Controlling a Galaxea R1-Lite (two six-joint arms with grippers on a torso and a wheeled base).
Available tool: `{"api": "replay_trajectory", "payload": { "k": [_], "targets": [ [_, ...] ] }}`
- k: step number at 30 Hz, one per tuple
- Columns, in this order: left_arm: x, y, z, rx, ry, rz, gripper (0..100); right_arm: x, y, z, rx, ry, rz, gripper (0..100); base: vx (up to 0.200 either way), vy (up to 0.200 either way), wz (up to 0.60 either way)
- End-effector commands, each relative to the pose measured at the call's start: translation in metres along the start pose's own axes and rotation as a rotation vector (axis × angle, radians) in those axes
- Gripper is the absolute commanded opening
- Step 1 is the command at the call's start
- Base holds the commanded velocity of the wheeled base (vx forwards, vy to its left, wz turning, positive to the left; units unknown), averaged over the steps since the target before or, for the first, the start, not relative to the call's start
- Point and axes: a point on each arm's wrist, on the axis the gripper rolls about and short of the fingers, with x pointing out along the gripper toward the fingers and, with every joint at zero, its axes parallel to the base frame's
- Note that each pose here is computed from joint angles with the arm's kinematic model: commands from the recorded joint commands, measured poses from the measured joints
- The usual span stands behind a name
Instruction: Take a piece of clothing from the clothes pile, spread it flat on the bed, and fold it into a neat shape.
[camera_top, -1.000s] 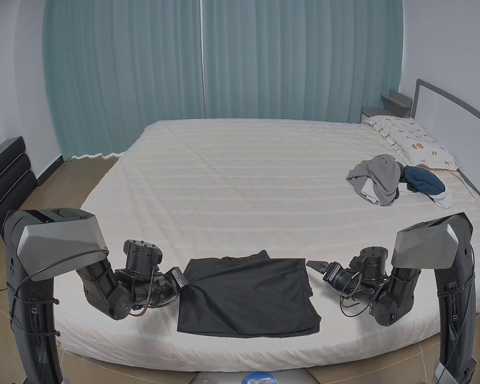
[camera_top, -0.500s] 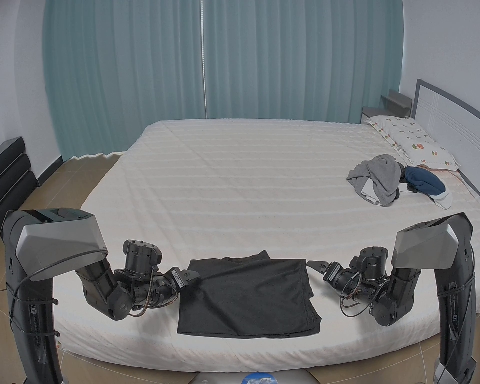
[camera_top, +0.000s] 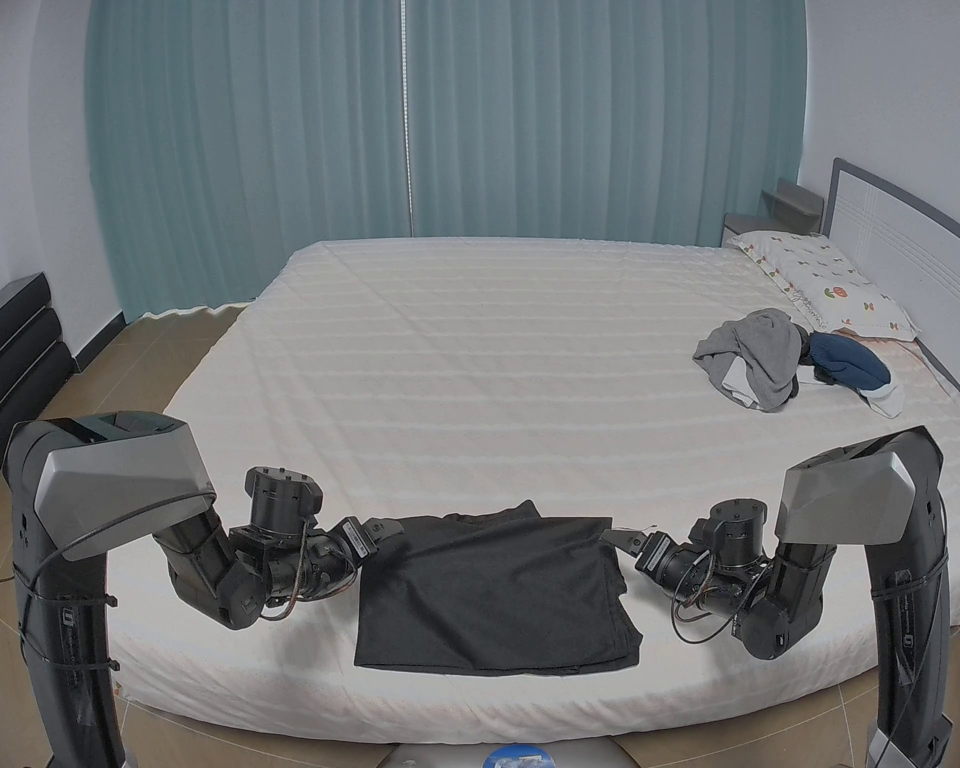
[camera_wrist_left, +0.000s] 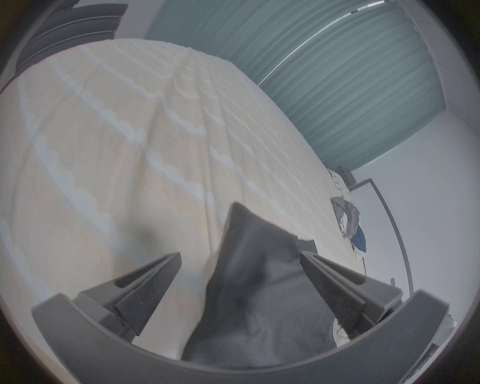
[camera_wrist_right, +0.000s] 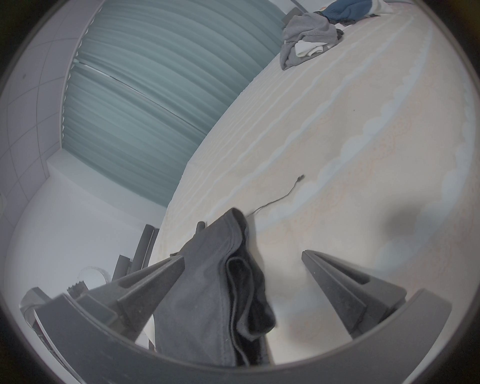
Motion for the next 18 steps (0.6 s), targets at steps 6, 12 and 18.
{"api": "replay_trajectory", "payload": {
  "k": [6,12,18],
  "targets": [
    [-0.015,-0.015,0.014,0.016,-0.138,0.026,100,-0.016,0.04,-0.009,-0.17,0.025,0.07,100,0.0,0.0,0.0],
    [-0.075,-0.049,0.03,0.03,-0.222,-0.078,100,-0.047,0.086,0.014,-0.195,-0.04,0.163,100,0.0,0.0,0.0],
    [-0.14,-0.07,0.031,0.044,-0.261,-0.145,100,-0.089,0.111,0.033,-0.212,-0.109,0.17,100,0.0,0.0,0.0]
  ]
}}
